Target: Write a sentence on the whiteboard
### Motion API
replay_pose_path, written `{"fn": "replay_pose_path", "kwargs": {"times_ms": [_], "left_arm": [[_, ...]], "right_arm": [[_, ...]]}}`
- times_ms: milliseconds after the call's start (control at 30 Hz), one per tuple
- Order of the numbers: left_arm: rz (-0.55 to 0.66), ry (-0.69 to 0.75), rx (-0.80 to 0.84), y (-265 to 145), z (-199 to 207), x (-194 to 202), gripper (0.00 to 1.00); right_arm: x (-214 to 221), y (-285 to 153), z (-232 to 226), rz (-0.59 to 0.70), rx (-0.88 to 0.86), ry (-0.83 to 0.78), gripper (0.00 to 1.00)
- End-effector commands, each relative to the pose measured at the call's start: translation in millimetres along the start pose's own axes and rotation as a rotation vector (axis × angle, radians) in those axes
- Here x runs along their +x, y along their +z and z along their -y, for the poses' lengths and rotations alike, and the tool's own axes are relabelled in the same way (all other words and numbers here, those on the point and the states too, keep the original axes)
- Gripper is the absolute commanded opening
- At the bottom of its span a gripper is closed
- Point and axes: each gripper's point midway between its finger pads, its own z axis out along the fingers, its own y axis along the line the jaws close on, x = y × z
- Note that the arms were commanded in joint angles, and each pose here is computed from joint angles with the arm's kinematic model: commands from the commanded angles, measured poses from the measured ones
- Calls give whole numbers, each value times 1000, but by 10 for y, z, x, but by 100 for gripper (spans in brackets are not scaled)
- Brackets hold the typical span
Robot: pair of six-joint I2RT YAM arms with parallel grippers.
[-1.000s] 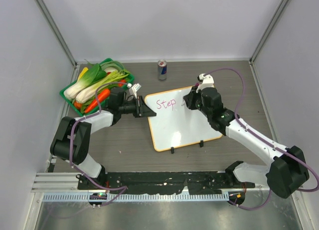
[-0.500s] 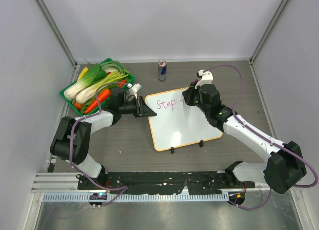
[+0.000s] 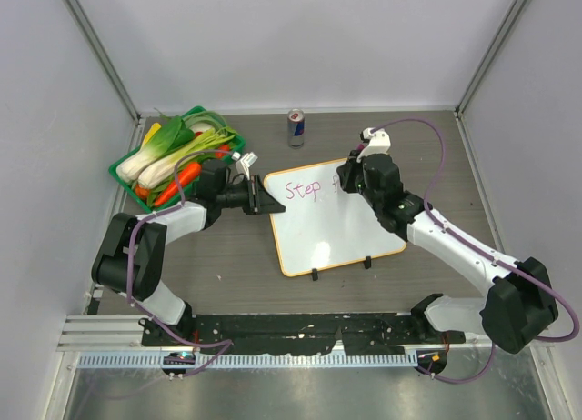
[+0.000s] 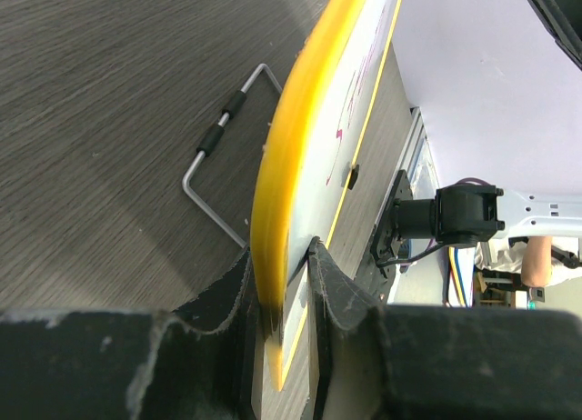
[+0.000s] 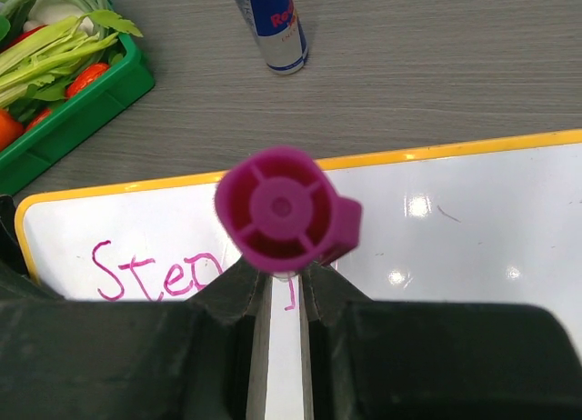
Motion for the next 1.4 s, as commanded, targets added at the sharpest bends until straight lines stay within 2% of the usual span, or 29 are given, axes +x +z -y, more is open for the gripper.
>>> {"fn": "replay_pose_path", "kwargs": {"times_ms": [0, 500, 733, 1367], "left_arm": [[-62, 12, -120, 59, -293, 299, 0], [-61, 12, -120, 59, -282, 295, 0], [-61, 13, -120, 58, -285, 289, 0], [-63, 14, -118, 54, -272, 297, 0]], "right_arm": [[-204, -17, 25, 61, 35, -7, 1], [-304, -37, 39, 87, 53, 5, 1], [-488, -182, -19, 155, 14, 34, 2], [-239, 23, 54, 68, 65, 5, 1]]}}
